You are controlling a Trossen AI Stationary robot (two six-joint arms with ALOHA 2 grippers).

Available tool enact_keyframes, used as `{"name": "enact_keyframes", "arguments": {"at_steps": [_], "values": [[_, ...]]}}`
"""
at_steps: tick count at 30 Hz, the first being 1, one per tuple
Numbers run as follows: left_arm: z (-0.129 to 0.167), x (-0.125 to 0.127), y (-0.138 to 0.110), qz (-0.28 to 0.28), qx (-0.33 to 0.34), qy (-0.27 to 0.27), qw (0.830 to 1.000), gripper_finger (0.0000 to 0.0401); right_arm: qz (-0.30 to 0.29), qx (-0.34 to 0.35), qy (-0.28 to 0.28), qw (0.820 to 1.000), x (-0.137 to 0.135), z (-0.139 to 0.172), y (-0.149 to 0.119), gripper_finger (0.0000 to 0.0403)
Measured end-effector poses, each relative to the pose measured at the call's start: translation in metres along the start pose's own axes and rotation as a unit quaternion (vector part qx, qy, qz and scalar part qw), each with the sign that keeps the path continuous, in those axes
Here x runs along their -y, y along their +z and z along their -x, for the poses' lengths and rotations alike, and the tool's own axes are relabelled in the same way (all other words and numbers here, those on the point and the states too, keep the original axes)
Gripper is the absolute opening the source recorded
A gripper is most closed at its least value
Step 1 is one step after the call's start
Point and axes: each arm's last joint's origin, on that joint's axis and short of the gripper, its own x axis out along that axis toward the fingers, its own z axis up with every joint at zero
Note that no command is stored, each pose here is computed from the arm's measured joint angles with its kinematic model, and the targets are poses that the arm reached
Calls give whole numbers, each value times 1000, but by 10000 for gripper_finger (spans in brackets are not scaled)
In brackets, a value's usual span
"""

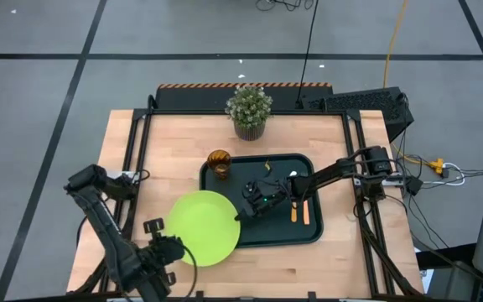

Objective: Pick and place plate/cup/fork/spoon on tray
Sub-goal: Put the plate on the serving tray

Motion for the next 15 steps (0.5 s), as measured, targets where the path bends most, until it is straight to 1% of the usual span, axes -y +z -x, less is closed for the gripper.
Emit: {"name": "enact_keyframes", "arguments": {"at_steps": [3, 6, 11, 15], "values": [[5, -3, -4, 7, 18, -2, 1000, 35, 0, -2, -17, 1000, 1, 1, -1, 1], [7, -4, -9, 14, 36, 3, 999, 35, 14, 3, -40, 999, -1, 7, -2, 1], [11, -4, -13, 15, 82, 11, 996, 35, 56, 38, -76, 995, -19, 26, -4, 0], [11, -4, -11, 12, 107, 20, 994, 35, 69, 62, -109, 990, -32, 45, -7, 0]]}}
